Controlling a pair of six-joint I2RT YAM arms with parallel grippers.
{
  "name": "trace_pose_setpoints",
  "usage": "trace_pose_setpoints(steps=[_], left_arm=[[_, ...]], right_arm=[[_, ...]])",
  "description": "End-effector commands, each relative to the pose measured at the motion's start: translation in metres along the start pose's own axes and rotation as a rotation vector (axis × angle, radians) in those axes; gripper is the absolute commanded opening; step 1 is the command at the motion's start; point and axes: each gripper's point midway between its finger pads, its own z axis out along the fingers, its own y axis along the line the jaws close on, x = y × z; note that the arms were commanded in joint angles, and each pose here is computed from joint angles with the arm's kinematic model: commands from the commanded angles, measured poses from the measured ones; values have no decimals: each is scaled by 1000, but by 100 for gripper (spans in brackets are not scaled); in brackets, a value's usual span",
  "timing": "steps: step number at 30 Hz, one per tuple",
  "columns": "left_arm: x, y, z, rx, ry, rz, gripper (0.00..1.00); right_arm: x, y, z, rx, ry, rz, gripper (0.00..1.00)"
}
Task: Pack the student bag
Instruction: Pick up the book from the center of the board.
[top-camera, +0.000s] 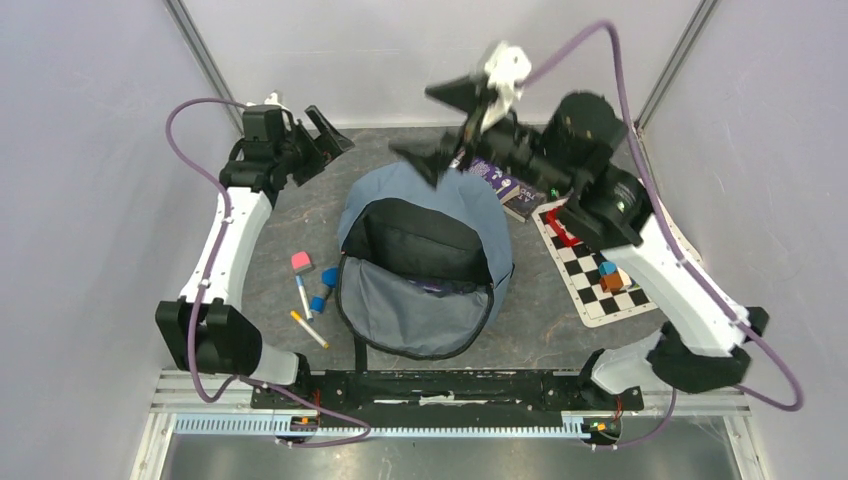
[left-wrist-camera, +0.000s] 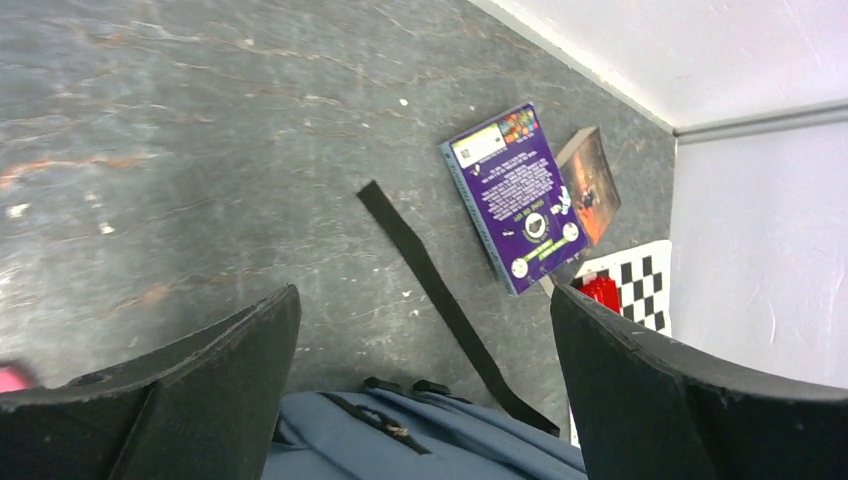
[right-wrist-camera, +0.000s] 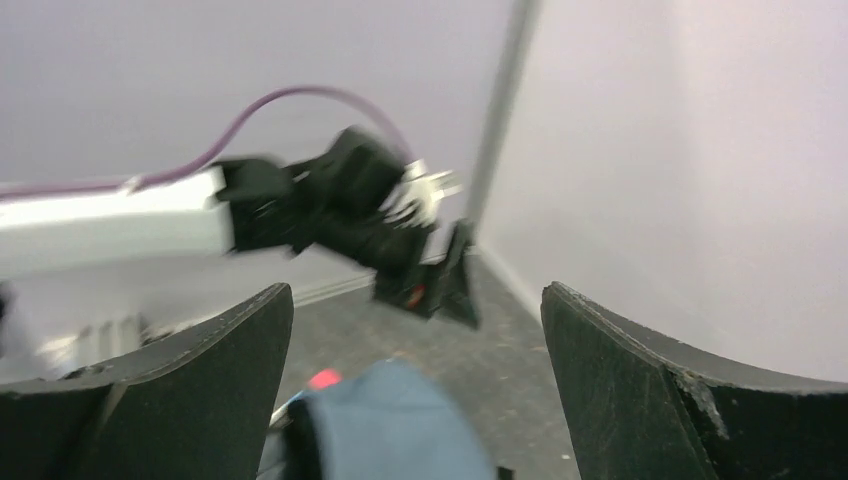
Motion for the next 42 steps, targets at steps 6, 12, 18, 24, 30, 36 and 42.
trace_pose_setpoints(steps=[6, 12, 18, 24, 30, 36, 42], left_arm=[[36, -25, 77, 85, 127, -114, 100], [65, -23, 123, 71, 215, -131, 100], [100, -13, 165, 56, 332, -177, 100], [108, -18, 195, 79, 353, -201, 100], [120, -23, 222, 95, 387, -235, 100], [129, -22, 242, 95, 412, -265, 100], [132, -33, 258, 151, 424, -257, 100]], right_arm=[[59, -174, 2, 307, 56, 233, 98], [181, -268, -66, 590, 232, 369, 98], [303, -315, -128, 740, 450, 450, 98], [387, -337, -148, 727, 574, 536, 98], [422, -355, -110, 563, 525, 569, 97], [457, -378, -76, 500, 493, 606, 97], [507, -368, -56, 458, 546, 658, 97]])
